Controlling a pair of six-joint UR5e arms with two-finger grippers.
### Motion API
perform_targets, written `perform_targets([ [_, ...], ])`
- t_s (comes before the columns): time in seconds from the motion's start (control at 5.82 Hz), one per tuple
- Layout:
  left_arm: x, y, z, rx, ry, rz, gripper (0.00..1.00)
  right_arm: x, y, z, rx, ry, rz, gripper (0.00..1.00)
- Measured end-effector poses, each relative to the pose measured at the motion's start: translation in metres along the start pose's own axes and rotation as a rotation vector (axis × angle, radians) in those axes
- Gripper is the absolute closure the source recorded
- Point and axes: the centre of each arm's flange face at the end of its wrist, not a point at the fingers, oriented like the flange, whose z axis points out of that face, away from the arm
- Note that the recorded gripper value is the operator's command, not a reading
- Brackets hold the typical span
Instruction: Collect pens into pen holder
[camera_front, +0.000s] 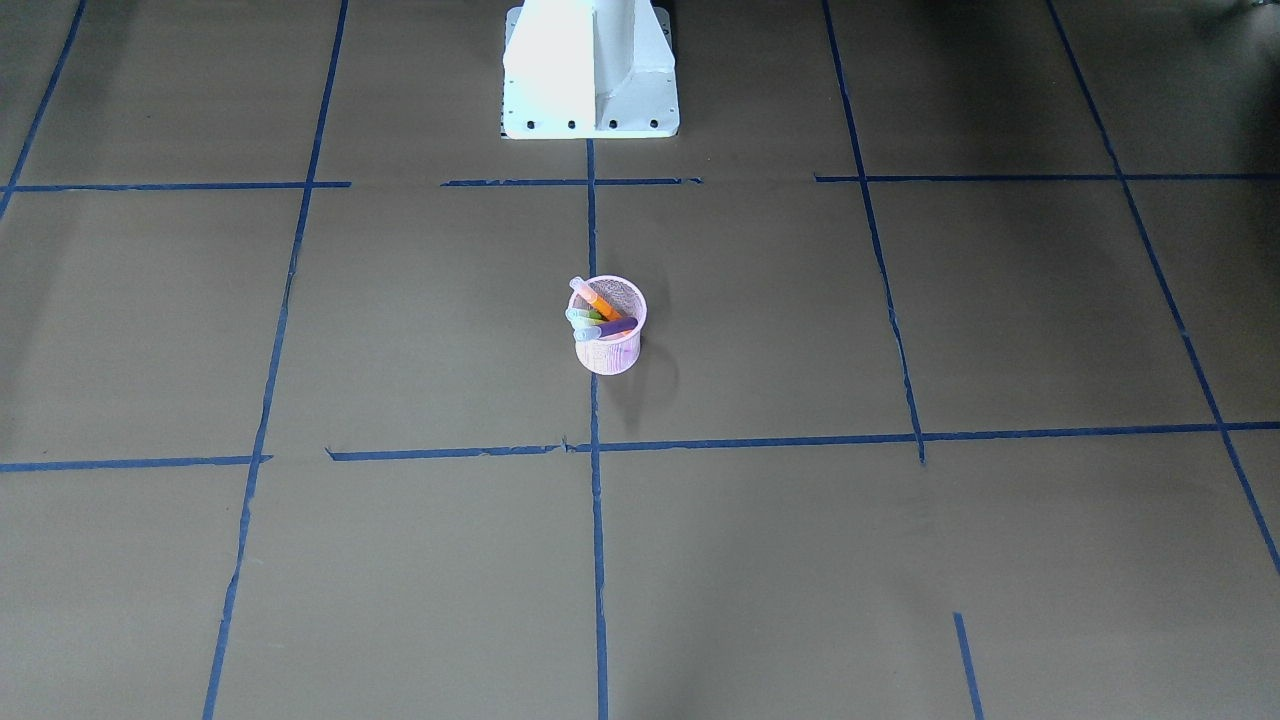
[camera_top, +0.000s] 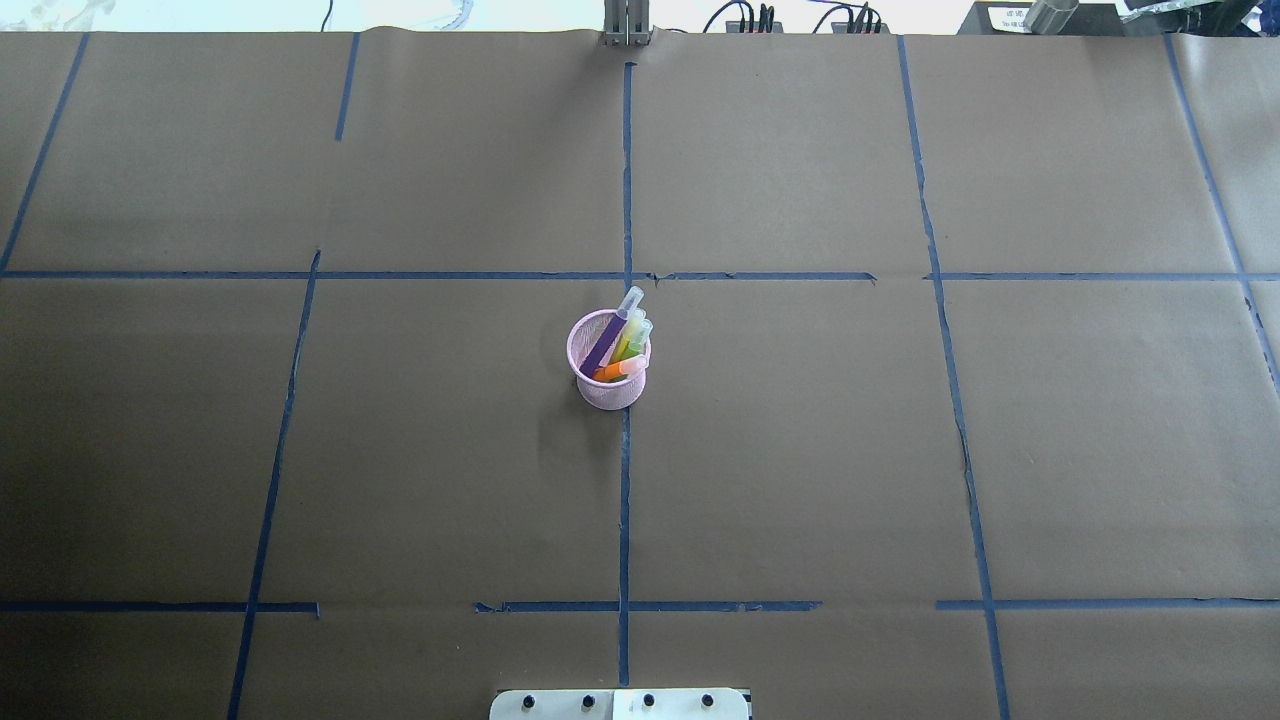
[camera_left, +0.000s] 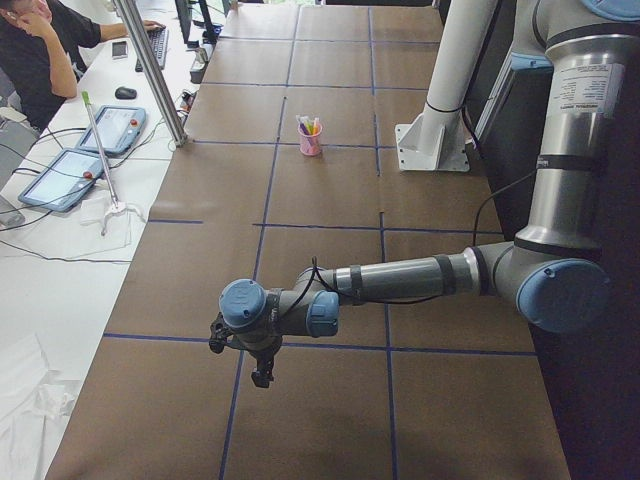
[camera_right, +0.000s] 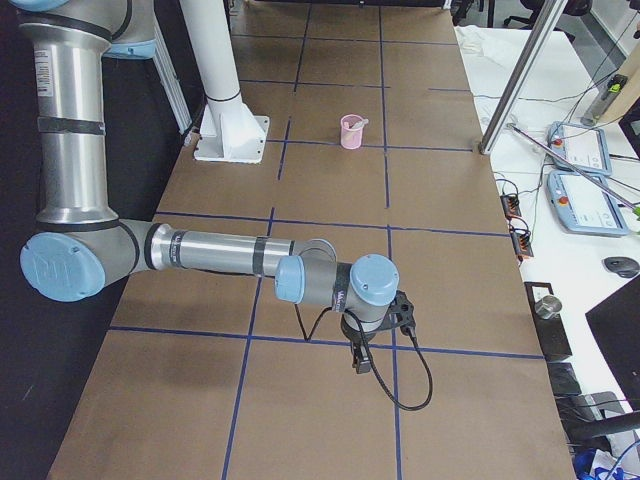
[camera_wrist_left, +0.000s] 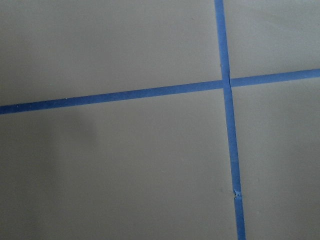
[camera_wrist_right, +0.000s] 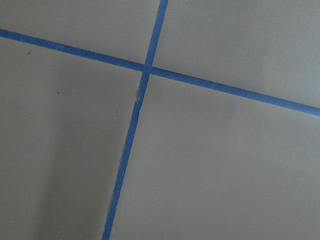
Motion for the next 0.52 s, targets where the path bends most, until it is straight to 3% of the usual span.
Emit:
perform_targets([
  [0.52, 0.014, -0.001, -0.017, -0.011, 0.003, -0.048, 0.00, -0.002, -0.003, -0.004, 0.004, 0.009, -0.002, 0.00],
])
